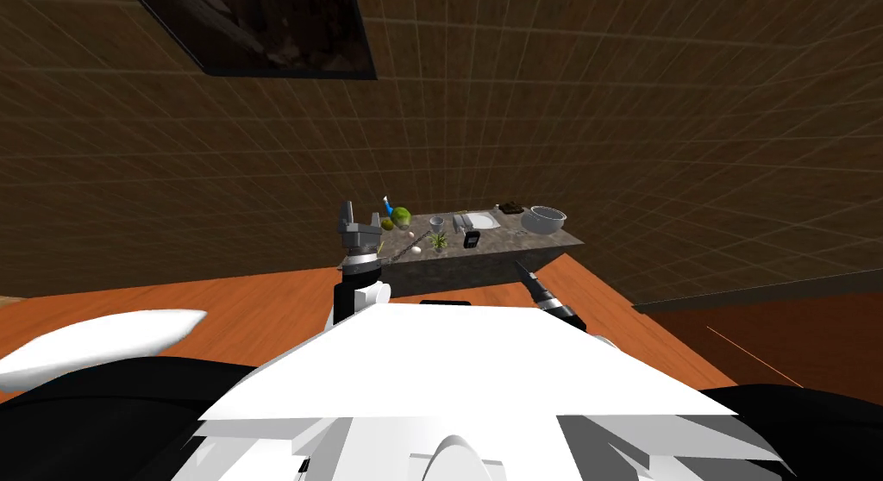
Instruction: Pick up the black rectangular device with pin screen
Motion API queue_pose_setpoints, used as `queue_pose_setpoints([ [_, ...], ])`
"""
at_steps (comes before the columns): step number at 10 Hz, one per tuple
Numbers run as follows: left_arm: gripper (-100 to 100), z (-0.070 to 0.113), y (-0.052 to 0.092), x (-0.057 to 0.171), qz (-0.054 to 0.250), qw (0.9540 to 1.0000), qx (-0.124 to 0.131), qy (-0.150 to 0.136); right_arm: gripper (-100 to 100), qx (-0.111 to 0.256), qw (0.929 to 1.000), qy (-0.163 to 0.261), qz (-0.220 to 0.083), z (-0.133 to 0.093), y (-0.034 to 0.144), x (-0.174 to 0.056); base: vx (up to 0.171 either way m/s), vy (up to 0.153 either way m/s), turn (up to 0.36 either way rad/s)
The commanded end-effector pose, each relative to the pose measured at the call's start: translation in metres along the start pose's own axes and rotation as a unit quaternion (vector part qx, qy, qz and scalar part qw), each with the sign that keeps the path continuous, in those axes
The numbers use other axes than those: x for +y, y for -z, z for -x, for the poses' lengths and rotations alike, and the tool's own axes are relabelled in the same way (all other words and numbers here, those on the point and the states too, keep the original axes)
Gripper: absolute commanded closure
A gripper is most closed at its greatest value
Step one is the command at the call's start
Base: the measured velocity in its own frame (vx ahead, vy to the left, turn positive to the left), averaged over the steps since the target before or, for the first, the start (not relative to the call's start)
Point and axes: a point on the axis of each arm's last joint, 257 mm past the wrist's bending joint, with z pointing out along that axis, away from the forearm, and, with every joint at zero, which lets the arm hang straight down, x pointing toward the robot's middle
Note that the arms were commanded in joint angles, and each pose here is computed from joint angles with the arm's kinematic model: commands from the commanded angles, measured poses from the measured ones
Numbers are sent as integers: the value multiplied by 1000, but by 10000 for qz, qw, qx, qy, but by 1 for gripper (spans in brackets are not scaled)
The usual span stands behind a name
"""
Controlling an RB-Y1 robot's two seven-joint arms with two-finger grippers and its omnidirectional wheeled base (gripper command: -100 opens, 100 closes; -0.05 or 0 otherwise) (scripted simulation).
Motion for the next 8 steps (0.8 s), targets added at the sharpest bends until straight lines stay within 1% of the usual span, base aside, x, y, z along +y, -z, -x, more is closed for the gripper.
queue_pose_setpoints([
  [1,0,0,0,0,0,10000,0,0,-100,266,9993,231,-85,-7,8,-11,22,-32,128],
  [2,0,0,0,0,0,10000,0,-1,-100,499,9974,407,-322,-16,28,-32,26,-35,238],
  [3,0,0,0,0,0,10000,0,0,-100,602,9965,501,-295,-15,28,-33,18,-33,130],
  [4,0,0,0,0,0,10000,0,-1,-100,663,9959,555,-279,-14,28,-33,6,-12,-6],
  [5,0,0,0,0,0,10000,-1,-1,-100,933,9915,759,-501,-22,49,-54,11,-7,297],
  [6,0,0,0,0,0,10000,0,0,-100,1031,9899,846,-473,-20,49,-55,12,-22,147],
  [7,0,0,0,0,0,10000,-1,-1,-100,1289,9839,1031,-688,-26,73,-75,14,-21,271],
  [8,0,0,0,0,0,10000,0,0,-100,1438,9806,1165,-646,-23,73,-76,16,-29,154],
])
